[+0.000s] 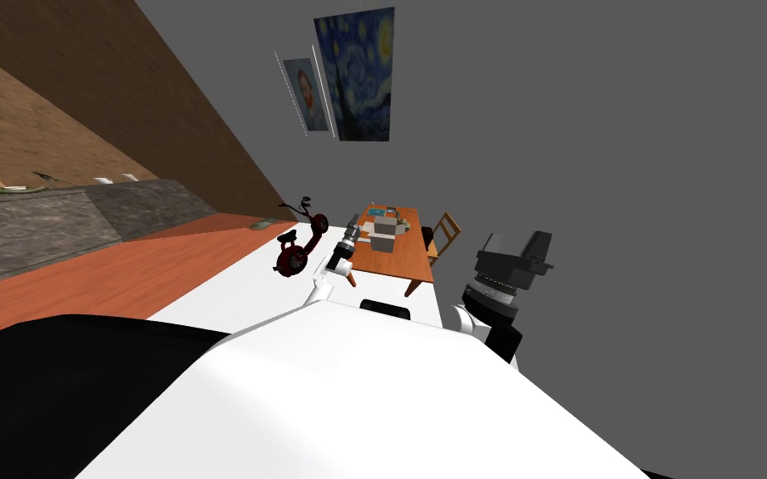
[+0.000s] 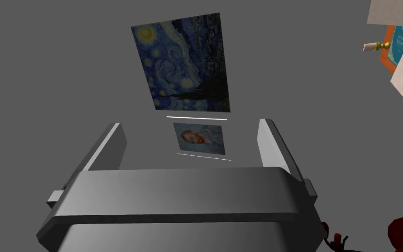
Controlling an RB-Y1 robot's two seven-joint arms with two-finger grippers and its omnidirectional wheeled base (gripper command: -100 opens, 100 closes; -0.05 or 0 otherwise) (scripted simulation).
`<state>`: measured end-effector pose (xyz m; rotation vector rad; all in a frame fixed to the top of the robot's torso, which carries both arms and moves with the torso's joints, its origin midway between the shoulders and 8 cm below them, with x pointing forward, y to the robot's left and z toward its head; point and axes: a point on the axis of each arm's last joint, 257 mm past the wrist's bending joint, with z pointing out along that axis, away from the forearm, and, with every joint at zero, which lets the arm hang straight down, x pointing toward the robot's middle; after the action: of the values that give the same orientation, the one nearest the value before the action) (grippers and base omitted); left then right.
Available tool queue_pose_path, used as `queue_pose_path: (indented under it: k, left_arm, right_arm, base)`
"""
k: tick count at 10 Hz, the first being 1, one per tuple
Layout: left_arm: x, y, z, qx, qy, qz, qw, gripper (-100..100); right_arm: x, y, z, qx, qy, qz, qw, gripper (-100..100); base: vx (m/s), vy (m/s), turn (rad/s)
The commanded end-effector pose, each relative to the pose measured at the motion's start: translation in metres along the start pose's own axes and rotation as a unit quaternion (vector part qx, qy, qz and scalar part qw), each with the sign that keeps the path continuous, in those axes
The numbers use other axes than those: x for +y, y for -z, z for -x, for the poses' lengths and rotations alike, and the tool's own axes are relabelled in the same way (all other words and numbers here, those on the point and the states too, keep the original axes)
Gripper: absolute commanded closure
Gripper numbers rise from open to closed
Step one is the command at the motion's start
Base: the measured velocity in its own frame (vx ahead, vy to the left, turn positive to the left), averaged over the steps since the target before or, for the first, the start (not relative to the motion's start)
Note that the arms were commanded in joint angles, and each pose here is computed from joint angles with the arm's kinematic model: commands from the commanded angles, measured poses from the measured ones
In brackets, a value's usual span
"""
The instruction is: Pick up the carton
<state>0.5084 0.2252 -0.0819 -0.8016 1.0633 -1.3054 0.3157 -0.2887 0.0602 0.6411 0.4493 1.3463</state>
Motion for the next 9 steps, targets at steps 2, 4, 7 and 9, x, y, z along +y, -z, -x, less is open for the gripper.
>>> queue_pose_path:
  k: [2,4,7,9]
  left_arm:
    - [0.025,-0.016,0.001,0.003,0.002,0.034,0.9994,-100]
    - [0.048,-0.023,0.002,0.004,0.004,0.062,0.9981,-100]
    - [0.072,-0.035,0.001,0.005,0.007,0.092,0.9957,-100]
    - [0.087,-0.046,0.000,0.005,0.011,0.115,0.9933,-100]
  right_arm:
    - [0.000,0.000,0.000,0.000,0.000,0.000,1.0000,0]
    - [0.000,0.000,0.000,0.000,0.000,0.000,1.0000,0]
    - [0.000,0.000,0.000,0.000,0.000,0.000,1.0000,0]
    - [0.000,0.000,0.000,0.000,0.000,0.000,1.0000,0]
  base:
    - [-0.025,-0.011,0.002]
    - [-0.023,-0.010,0.001]
    - [-0.023,-0.011,0.001]
    - [-0.024,-0.008,0.001]
